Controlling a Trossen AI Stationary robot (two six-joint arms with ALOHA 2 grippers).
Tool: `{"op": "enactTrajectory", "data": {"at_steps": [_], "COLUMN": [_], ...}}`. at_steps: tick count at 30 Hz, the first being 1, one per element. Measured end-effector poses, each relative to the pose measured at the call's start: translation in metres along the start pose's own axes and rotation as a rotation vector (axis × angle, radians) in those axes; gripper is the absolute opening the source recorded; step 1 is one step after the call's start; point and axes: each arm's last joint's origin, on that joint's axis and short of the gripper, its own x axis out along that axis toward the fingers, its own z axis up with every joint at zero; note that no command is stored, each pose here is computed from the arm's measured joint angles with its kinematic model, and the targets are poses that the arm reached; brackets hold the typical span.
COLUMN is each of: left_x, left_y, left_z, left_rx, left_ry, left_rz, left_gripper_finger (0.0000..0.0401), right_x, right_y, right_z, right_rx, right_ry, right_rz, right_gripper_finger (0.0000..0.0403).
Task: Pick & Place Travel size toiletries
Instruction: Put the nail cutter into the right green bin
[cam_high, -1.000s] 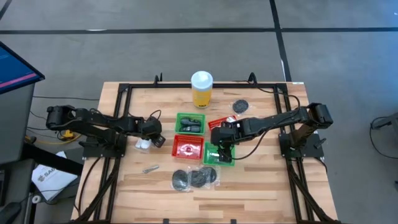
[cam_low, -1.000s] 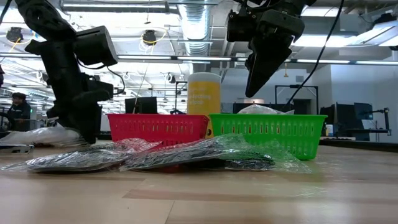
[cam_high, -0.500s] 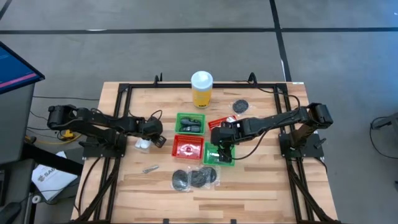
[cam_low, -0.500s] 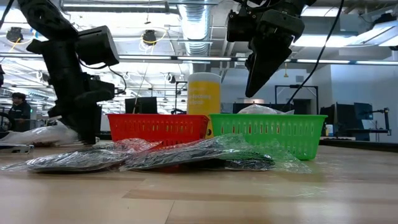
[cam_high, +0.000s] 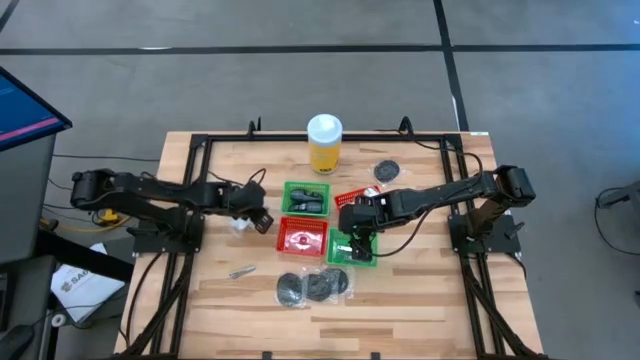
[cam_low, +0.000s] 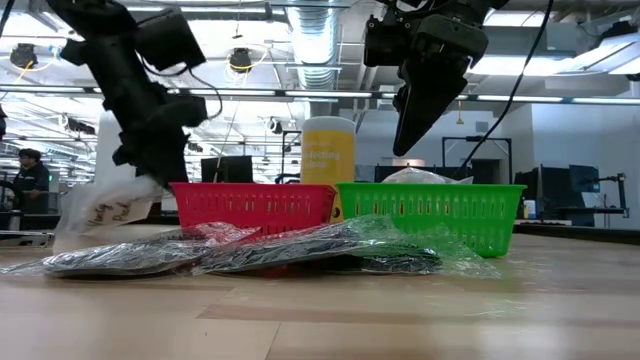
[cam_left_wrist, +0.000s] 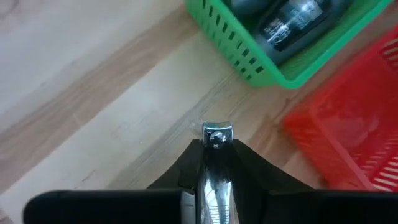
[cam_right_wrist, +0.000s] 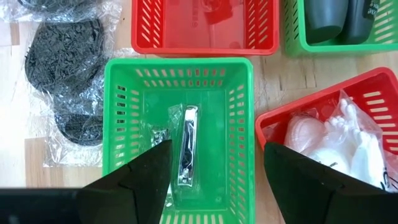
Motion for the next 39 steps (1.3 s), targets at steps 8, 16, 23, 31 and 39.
{"op": "enactTrajectory", "data": {"at_steps": [8, 16, 23, 31, 39], "left_x": [-0.033, -0.067, -0.083, -0.092, -0.091], "left_y": [-0.008, -0.009, -0.023, -0.044, -0.066], "left_z": [-0.003, -0.007, -0.01, -0.009, -0.005], "left_rx": [0.032, 0.043, 0.095, 0.198, 0.292], "left_ry": [-0.12, -0.266, -0.379, -0.501, -0.627], "left_rz": [-0.115, -0.208, -0.326, -0.444, -0.524], "left_gripper_finger": [0.0043, 0.0044, 0.0045, 0.0045, 0.0046], "right_x": [0.0, 0.0, 0.0, -0.001, -0.006], "right_y": [0.0, 0.001, 0.001, 0.003, 0.006], "right_z": [0.001, 0.005, 0.006, 0.016, 0.033], "right_rx": [0.001, 0.004, 0.006, 0.057, 0.057], "right_ry": [-0.013, -0.051, -0.067, -0.162, -0.344], "right_rz": [0.002, 0.01, 0.013, 0.034, 0.07], "right_gripper_finger": [0.024, 0.024, 0.024, 0.024, 0.024]}}
